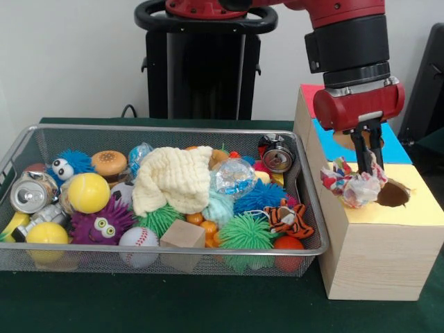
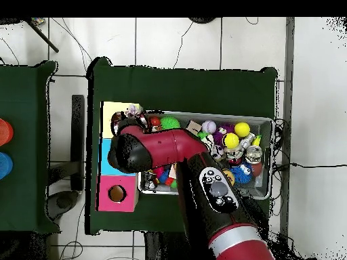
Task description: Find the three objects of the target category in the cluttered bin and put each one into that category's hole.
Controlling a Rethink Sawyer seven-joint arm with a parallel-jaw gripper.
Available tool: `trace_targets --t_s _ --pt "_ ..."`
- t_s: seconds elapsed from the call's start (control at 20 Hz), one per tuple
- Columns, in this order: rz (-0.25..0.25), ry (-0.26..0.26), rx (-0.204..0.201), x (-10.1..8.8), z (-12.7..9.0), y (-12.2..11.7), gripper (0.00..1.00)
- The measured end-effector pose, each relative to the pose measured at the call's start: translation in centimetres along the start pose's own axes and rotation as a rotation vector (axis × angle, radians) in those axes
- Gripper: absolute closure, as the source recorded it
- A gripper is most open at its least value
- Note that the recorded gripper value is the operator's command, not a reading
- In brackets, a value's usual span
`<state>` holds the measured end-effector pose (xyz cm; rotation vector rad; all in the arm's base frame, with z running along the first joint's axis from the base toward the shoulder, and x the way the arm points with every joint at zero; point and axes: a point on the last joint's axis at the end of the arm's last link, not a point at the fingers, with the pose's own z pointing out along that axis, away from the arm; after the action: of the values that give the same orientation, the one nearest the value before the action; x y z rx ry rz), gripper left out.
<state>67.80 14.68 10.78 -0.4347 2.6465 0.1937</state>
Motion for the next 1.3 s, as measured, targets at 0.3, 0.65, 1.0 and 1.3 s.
trace_targets --t_s 0.3,0.65,1.0,1.3 --pt "-0.011 0.0 -0.01 -0.3 0.1 1.4 1.0" --pt "-0.012 0.001 -0.019 -0.5 0.2 2.5 1.0" --pt "-0.018 0.002 -0.023 -0.5 0.2 3.1 1.0" --pt "-0.018 0.003 -0.024 -0.5 0.2 3.1 1.0"
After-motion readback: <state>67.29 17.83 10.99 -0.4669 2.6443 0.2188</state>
